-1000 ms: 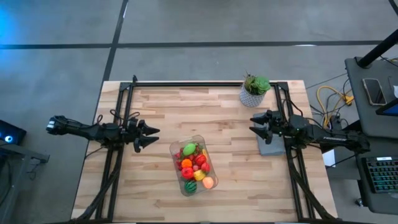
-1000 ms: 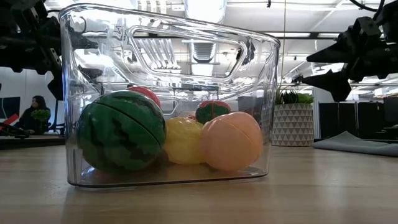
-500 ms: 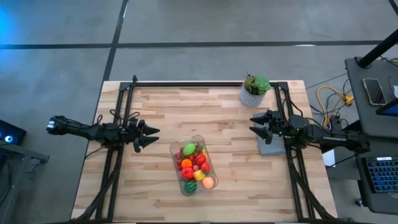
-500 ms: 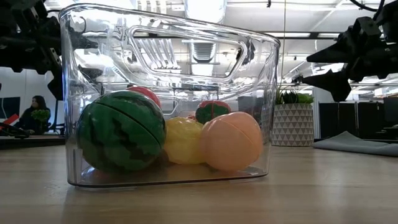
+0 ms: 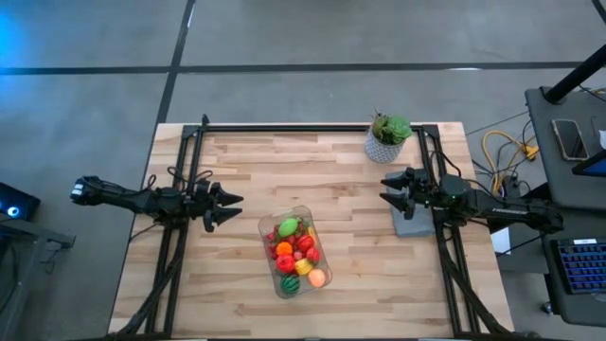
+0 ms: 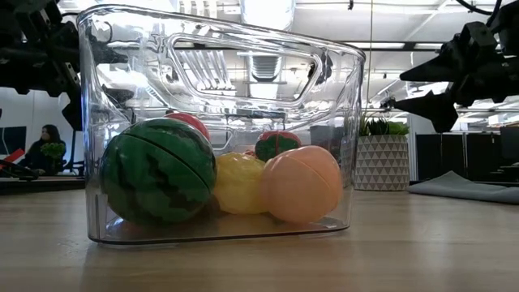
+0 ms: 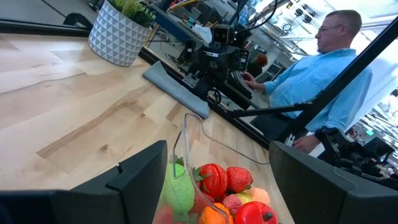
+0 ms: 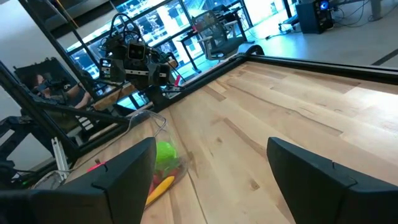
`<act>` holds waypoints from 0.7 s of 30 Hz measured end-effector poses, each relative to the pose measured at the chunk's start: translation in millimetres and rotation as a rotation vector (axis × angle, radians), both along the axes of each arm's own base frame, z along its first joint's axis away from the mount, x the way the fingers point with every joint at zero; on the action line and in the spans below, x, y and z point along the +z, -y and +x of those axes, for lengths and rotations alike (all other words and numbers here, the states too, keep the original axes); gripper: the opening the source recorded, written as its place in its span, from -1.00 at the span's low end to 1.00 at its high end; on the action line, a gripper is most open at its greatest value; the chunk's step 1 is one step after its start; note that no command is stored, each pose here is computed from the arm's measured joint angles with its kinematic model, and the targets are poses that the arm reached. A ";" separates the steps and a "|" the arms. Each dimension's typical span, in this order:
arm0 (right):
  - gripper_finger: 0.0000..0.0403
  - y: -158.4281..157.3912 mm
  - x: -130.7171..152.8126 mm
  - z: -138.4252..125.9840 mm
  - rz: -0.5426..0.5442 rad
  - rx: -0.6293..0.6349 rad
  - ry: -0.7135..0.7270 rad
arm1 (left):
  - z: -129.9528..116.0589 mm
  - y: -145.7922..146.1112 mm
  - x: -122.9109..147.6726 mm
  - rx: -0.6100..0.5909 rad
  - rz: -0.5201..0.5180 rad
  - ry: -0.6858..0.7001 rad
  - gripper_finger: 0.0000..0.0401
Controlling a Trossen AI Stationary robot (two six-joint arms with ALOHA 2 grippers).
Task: Pick and placing Produce into tupperware
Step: Return to Home Position
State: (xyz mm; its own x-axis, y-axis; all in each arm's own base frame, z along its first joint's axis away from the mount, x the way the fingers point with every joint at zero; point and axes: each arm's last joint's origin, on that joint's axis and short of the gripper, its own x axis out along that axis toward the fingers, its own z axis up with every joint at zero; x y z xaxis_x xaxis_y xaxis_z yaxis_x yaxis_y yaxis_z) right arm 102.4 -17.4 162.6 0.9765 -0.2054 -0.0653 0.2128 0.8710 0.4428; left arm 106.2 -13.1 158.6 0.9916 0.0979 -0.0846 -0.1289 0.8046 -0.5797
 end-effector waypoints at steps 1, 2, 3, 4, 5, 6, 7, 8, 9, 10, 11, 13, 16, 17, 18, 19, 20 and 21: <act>0.49 0.0 0.0 0.0 0.000 0.000 0.000 | 0.0 0.0 0.0 0.000 0.000 0.000 0.33; 0.49 0.0 0.0 0.0 0.000 0.000 0.000 | 0.0 0.0 0.0 0.000 0.000 0.000 0.33; 0.50 0.0 0.0 0.0 0.000 0.000 0.000 | 0.0 0.0 0.0 0.000 0.000 0.000 0.33; 0.50 0.0 0.0 0.0 0.000 0.000 0.000 | 0.0 0.0 0.0 0.000 0.000 0.000 0.33; 0.50 0.0 0.0 0.0 0.000 0.000 0.000 | 0.0 0.0 0.0 0.000 0.000 0.000 0.33; 0.50 0.0 0.0 0.0 0.000 0.000 0.000 | 0.0 0.0 0.0 0.000 0.000 0.000 0.33; 0.50 0.0 0.0 0.0 0.000 0.000 0.000 | 0.0 0.0 0.0 0.000 0.000 0.000 0.33; 0.49 0.0 0.0 0.0 0.000 0.000 0.000 | 0.0 0.0 0.0 0.000 0.000 0.000 0.33; 0.49 0.0 0.0 0.0 0.000 0.000 0.000 | 0.0 0.0 0.0 0.000 0.000 0.000 0.33; 0.48 0.0 0.0 0.0 0.000 0.000 0.000 | 0.0 0.0 0.0 0.000 0.000 0.000 0.33; 0.48 0.0 0.0 0.0 0.000 0.000 0.000 | 0.0 0.0 0.0 0.000 0.000 0.000 0.33; 0.48 0.0 0.0 0.0 0.000 0.000 0.000 | 0.0 0.0 0.0 0.000 0.000 0.000 0.33; 0.50 0.0 0.0 0.0 0.000 0.000 0.000 | 0.0 0.0 0.0 0.000 0.000 0.000 0.33; 0.50 0.0 0.0 0.0 0.000 0.000 0.000 | 0.0 0.0 0.0 0.000 0.000 0.000 0.33; 0.50 0.0 0.0 0.0 0.000 0.000 0.000 | 0.0 0.0 0.0 0.000 0.000 0.000 0.33; 0.51 0.0 0.0 0.0 0.000 0.000 0.000 | 0.0 0.0 0.0 0.000 0.000 0.000 0.33; 0.51 0.0 0.0 0.0 0.000 0.000 0.000 | 0.0 0.0 0.0 0.000 0.000 0.000 0.33; 0.51 0.0 0.0 0.0 0.000 0.000 0.000 | 0.0 0.0 0.0 0.000 0.000 0.000 0.33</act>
State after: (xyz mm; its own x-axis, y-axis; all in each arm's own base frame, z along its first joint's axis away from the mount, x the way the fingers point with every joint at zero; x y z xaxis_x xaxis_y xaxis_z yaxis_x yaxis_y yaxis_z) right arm 102.4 -17.4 162.6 0.9765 -0.2054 -0.0656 0.2129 0.8710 0.4428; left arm 106.2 -13.1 158.6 0.9916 0.0981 -0.0846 -0.1290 0.8046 -0.5797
